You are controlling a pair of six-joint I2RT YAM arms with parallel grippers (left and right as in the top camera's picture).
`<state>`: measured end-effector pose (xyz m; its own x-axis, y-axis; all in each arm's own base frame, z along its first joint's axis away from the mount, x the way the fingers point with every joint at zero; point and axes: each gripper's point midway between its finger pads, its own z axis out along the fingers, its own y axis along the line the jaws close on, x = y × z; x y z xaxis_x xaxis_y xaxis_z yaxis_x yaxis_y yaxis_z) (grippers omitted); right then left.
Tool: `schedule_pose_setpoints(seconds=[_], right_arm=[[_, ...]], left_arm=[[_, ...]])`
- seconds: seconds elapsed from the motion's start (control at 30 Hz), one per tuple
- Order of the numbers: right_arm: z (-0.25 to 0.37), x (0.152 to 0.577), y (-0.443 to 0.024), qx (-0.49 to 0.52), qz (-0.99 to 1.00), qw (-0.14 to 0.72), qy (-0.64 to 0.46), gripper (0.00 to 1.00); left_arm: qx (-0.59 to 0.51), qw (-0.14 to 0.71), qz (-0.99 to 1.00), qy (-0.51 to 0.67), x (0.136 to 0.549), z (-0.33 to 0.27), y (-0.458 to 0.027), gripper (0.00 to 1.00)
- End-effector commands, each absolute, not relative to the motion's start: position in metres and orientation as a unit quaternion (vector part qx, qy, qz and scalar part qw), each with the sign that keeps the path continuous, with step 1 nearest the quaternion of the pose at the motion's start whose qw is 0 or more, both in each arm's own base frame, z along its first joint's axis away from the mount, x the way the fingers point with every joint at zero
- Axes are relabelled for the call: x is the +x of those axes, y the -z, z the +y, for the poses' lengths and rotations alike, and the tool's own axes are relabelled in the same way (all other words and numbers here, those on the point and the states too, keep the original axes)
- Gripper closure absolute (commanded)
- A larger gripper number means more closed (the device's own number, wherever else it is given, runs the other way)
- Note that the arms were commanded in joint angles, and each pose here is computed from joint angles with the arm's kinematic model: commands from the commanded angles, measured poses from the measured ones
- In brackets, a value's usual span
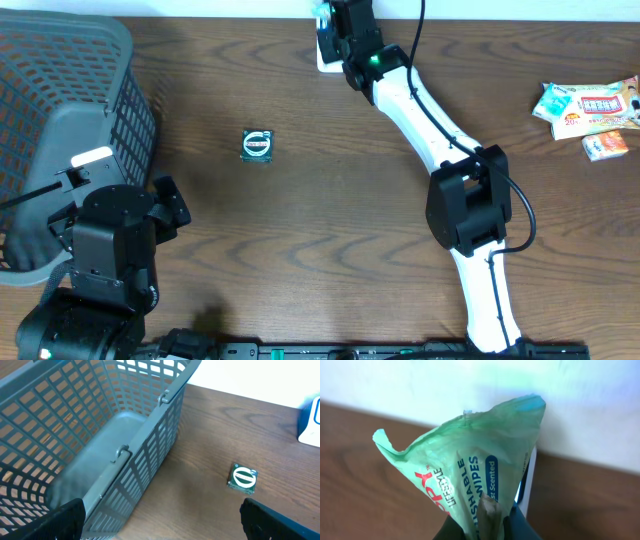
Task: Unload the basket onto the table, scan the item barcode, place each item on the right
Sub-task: 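Raise the green wipes up against the scanner face, then carry the wipes to the right edge and release them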
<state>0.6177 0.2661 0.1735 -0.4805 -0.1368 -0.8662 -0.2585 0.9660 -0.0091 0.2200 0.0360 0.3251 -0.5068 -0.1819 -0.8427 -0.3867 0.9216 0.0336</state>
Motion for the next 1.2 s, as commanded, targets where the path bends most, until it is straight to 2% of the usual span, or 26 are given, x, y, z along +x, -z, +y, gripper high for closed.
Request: schedule_pose_setpoints(seconds=[0.0, 0.13, 0.33, 0.83, 0.97, 1.17], right_arm=[[0.265, 0.626, -0.198, -0.095, 0.84, 0.531, -0.066, 0.99], [0.269, 0.639, -0.201, -0.086, 0.819, 0.562, -0.076, 0.99], [0.269, 0.663, -0.177, -0.072, 0.794, 0.598, -0.084, 0.99], [0.229, 0.679, -0.168, -0.051, 0.798, 0.597, -0.063, 0.99], [0.206, 0.679, -0.187, -0.028, 0.8, 0.599, -0.037, 0.99], [0.124, 0.667, -0.236, 0.051, 0.803, 0.591, 0.065, 0.99]], left_arm=[[-0.169, 0.472, 0.858, -0.112, 0.219, 0.038, -0.329, 0.02], [-0.17, 0.472, 0.858, -0.112, 0.219, 0.038, -0.329, 0.02], [-0.169, 0.472, 0.858, -0.112, 0.219, 0.038, -0.329, 0.02], [-0.169, 0.472, 0.858, -0.112, 0.219, 0.038, -0.329, 0.02], [-0.169, 0.472, 0.858, -0.112, 0.219, 0.038, -0.329, 0.02], [-0.169, 0.472, 0.858, -0.112, 0.219, 0.038, -0.329, 0.02]])
